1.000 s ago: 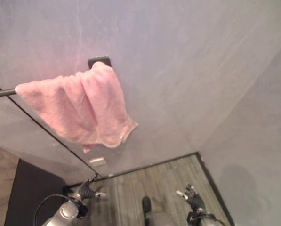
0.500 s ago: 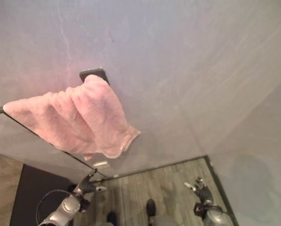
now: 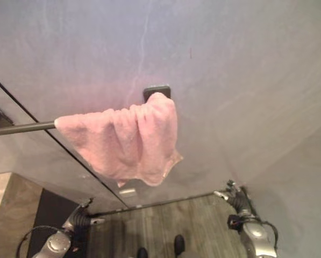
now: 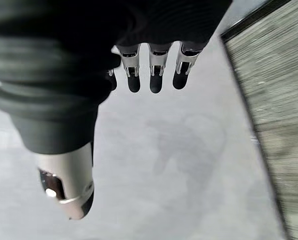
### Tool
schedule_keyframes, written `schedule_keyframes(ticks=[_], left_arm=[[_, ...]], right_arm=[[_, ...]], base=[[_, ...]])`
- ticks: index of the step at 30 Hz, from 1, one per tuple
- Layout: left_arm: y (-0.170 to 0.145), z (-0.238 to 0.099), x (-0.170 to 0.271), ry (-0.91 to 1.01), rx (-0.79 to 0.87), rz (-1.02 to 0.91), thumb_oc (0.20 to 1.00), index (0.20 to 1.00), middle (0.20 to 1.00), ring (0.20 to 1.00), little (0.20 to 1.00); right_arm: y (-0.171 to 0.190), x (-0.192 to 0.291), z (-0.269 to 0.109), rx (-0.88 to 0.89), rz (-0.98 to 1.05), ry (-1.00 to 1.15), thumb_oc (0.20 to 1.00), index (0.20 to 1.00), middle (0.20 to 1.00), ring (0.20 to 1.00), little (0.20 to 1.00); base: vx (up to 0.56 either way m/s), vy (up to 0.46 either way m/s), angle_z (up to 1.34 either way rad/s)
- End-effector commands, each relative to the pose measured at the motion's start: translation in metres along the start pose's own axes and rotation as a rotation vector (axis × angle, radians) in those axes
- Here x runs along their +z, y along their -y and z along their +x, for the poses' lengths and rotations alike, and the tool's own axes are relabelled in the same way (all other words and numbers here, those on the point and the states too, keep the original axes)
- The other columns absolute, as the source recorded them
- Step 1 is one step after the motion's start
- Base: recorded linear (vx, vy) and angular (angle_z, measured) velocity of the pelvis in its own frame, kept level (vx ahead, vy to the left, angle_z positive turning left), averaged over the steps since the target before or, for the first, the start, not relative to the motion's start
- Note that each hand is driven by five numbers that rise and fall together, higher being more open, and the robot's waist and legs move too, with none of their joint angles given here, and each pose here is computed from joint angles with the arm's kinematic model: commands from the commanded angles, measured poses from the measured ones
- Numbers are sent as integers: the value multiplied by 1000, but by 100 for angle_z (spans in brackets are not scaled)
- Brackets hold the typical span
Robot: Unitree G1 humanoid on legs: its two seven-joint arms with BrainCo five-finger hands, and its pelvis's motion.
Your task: Put brush and paste in cup on sink, flatten towel.
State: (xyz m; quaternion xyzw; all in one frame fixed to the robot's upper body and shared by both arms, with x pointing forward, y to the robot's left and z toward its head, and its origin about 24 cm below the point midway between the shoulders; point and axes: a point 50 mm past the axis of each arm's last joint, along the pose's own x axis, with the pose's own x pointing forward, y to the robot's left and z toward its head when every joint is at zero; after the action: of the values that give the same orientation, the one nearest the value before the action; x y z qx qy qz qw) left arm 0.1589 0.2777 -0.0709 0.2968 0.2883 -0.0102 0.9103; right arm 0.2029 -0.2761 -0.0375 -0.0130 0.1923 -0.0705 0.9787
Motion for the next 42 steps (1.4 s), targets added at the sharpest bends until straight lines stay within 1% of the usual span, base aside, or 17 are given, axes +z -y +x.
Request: schedule_keyframes(ticks=[1,3,4,7,12,16,18,19,21,22,27,28,32,33,37,38,42], left_arm=[[-39,-2,17,122,59,44,1000,1000,1000,1000,1000],[-60,-9,35,221,68,103,1000,1000,1000,1000,1000],[-75,-16,56,319,66,158,1000,1000,1000,1000,1000],[-83,-20,63,359,62,127,1000,1000,1000,1000,1000],[-101,-33,100,519,19,120,1000,1000,1000,1000,1000],[-109,-30,129,619,12,49,1000,1000,1000,1000,1000],[-109,-30,129,619,12,48,1000,1000,1000,1000,1000],[-107,-24,136,638,9,25,1000,1000,1000,1000,1000],[-106,-23,142,660,5,13,1000,1000,1000,1000,1000],[-102,-20,155,704,-8,-5,1000,1000,1000,1000,1000],[-92,-19,191,841,-37,19,1000,1000,1000,1000,1000],[-85,-19,203,885,-58,-4,1000,1000,1000,1000,1000],[-74,-18,217,937,-96,-18,1000,1000,1000,1000,1000],[-65,-18,228,973,-122,-30,1000,1000,1000,1000,1000],[-52,-14,233,983,-154,-55,1000,1000,1000,1000,1000],[-44,-13,236,990,-170,-75,1000,1000,1000,1000,1000],[-37,-12,240,998,-181,-93,1000,1000,1000,1000,1000]], right_arm=[[9,25,-2,8,-5,134,1000,1000,1000,1000,1000],[20,41,-7,3,12,199,1000,1000,1000,1000,1000],[21,60,-12,68,2,270,1000,1000,1000,1000,1000],[22,69,-16,125,-38,279,1000,1000,1000,1000,1000],[19,99,-14,290,-168,294,1000,1000,1000,1000,1000],[4,117,-4,386,-188,293,1000,1000,1000,1000,1000],[4,117,-4,386,-188,293,1000,1000,1000,1000,1000],[-6,130,4,428,-233,316,1000,1000,1000,1000,1000],[-10,136,7,429,-256,332,1000,1000,1000,1000,1000],[-21,143,15,441,-273,353,1000,1000,1000,1000,1000],[-49,165,28,485,-378,425,1000,1000,1000,1000,1000],[-58,168,33,487,-371,443,1000,1000,1000,1000,1000],[-72,176,38,495,-357,473,1000,1000,1000,1000,1000],[-81,176,39,514,-318,485,1000,1000,1000,1000,1000],[-93,177,39,550,-297,491,1000,1000,1000,1000,1000],[-100,177,39,570,-271,496,1000,1000,1000,1000,1000],[-112,181,39,584,-261,519,1000,1000,1000,1000,1000]], base=[[-29,-25,27],[-37,-34,36],[-26,-30,29],[-9,-19,45],[-15,-20,13],[-17,-15,5],[-14,-2,5],[-16,-2,5],[-7,0,-2],[-13,4,-5],[-6,3,-3],[-2,-7,-3],[1,-9,-16],[8,3,-13],[8,3,-3],[8,6,-5],[-9,6,-5]])
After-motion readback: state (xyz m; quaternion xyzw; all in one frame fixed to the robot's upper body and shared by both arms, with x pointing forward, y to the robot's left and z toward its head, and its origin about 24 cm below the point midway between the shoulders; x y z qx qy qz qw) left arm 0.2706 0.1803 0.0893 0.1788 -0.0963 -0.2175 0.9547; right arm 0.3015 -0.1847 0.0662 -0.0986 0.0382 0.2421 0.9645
